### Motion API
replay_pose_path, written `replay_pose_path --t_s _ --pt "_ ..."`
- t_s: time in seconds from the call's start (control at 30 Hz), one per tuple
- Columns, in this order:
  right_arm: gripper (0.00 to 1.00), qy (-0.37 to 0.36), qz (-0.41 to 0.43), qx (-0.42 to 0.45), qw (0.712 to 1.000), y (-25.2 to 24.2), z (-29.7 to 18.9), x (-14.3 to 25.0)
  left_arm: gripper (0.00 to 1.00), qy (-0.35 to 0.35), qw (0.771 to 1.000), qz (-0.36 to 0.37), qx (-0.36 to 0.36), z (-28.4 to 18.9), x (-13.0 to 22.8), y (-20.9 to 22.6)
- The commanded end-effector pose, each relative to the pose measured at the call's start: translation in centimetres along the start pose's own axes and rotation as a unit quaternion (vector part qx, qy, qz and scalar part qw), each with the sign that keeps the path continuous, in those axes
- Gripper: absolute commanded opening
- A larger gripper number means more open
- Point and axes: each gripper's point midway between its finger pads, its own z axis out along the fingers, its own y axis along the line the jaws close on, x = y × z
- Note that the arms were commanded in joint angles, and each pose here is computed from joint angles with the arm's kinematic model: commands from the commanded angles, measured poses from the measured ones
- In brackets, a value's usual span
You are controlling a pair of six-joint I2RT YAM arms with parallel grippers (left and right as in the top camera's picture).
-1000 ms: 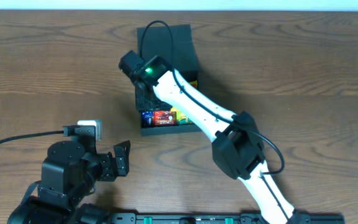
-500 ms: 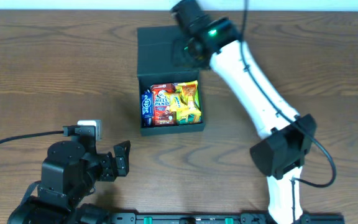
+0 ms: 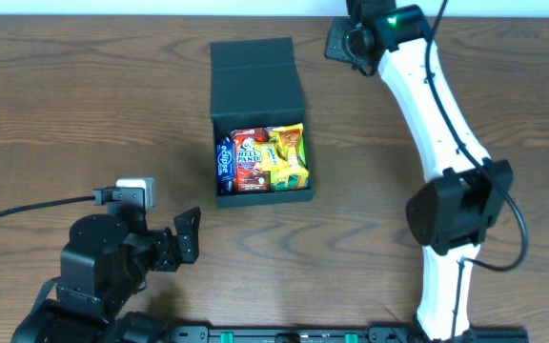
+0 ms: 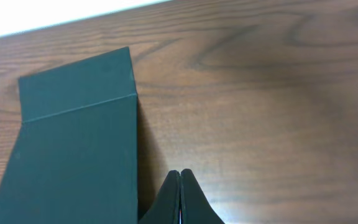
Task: Pack container
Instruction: 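Release the tin and lift the right gripper away, then raise the left gripper toward the black box's lid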
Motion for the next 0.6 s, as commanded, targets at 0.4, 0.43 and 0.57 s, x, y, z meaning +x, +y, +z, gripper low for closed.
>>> replay_pose_path --t_s 0.4,0.43,0.57 --pt "0.01 0.094 -0.001 -0.108 0.990 -1.4 7.5 2.7 0.95 -0.033 0.998 0.046 -0.019 6.4 -5.7 0.0" --pt "0.01 0.096 -0.003 -0.111 0.989 -1.4 7.4 2.7 0.95 -0.026 0.999 0.040 -0.009 7.5 -6.0 -0.1" --pt "0.01 0.104 -0.022 -0.125 0.986 -1.0 7.2 3.2 0.95 -0.009 0.999 0.006 0.033 12.0 -7.4 0.8"
